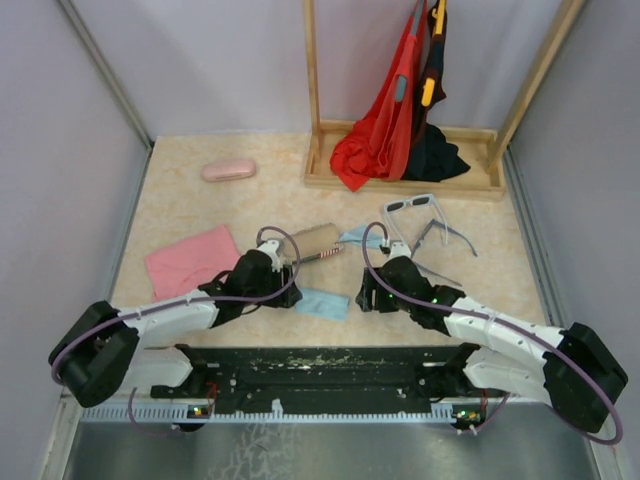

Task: Organize the sunglasses
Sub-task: Pick up the glasses cleaning cloth from the center of the board.

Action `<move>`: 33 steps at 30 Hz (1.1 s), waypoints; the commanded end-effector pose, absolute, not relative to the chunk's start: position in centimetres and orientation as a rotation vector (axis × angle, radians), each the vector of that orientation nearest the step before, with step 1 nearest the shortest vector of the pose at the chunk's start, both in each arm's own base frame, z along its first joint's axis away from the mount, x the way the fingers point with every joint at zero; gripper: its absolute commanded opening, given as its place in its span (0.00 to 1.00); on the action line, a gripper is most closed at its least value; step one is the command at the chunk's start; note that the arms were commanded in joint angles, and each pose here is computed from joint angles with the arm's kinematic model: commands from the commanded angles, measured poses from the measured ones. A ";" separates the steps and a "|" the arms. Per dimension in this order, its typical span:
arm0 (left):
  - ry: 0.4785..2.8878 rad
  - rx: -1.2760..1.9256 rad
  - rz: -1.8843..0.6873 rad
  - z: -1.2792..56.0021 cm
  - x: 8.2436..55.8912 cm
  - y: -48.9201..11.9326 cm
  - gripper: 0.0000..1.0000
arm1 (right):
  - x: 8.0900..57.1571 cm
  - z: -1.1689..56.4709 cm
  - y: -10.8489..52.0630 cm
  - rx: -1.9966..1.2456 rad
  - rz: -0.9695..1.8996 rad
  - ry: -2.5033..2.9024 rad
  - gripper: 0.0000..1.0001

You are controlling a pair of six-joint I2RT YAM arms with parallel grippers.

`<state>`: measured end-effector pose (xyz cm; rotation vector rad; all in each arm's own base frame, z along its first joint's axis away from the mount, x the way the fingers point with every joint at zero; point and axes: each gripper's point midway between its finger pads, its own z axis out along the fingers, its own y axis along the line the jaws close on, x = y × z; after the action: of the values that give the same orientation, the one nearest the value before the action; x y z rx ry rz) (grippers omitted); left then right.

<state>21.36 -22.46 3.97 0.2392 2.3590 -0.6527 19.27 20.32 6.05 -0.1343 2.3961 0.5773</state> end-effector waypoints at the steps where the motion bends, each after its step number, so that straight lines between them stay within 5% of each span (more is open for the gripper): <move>1: 2.303 0.280 -0.647 5.1 23.1 -23.9 0.62 | 19.4 6.4 21.1 -0.067 0.647 2.359 0.62; 33: 2.484 0.342 -0.375 0.5 21.4 -23.5 0.47 | 18.2 4.6 20.1 -0.062 0.652 2.368 0.61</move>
<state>23.02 -25.26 2.48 0.3370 2.3971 -0.4686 17.81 19.43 3.54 -0.0721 2.4165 0.6048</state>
